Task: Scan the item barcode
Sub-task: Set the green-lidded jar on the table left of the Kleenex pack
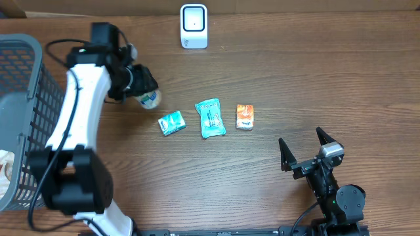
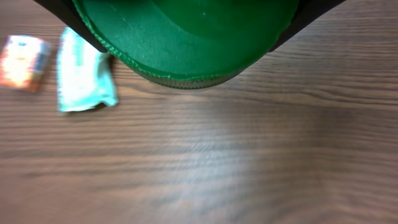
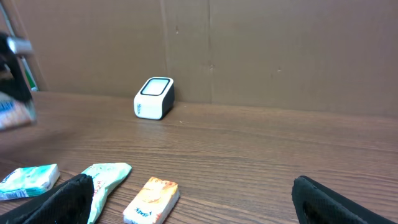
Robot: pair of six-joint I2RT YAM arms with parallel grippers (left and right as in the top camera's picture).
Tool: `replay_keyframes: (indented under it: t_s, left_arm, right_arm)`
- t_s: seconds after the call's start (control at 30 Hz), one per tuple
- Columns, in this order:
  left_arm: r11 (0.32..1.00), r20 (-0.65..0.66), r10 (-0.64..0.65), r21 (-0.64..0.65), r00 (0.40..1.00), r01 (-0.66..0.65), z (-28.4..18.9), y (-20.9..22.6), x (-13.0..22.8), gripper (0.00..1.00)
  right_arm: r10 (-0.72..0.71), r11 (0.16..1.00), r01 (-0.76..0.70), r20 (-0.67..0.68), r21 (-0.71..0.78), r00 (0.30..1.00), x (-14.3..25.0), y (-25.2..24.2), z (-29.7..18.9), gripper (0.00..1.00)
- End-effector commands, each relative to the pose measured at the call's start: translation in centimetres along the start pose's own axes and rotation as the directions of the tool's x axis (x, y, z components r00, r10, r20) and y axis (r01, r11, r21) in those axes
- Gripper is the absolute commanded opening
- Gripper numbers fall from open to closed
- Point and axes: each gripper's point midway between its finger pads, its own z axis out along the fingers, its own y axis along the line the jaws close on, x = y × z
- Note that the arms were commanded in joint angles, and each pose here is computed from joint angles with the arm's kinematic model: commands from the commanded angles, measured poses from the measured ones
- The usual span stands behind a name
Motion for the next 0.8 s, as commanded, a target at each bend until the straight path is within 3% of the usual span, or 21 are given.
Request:
replay_keyframes:
  t_s: [0.0,0.23,0.77]
  left_arm:
    - [0.997,-0.044,0.032,-0.070,0.998,-0.035,2.3,0.7,0.2,0.58]
    - [0.982,-0.093,0.029,-0.182,0.995,-0.046,5.4,2.3,0.5,0.58]
    - [0.983,-0.049,0.046,-0.174,0.998,-0.054,5.1,1.9,-0.8,0.81]
  right_arm:
    - [0.002,1.000,-0.001,0.004,-0.005,1.000,0.2,0.1,0.0,1.00]
    - [0.001,1.000,-0.001,0.004,-0.004,1.000,0.2,0.1,0.0,1.00]
    - [0.001,1.000,-0.001,0.004,-0.005,1.000,0.2,0.1,0.0,1.00]
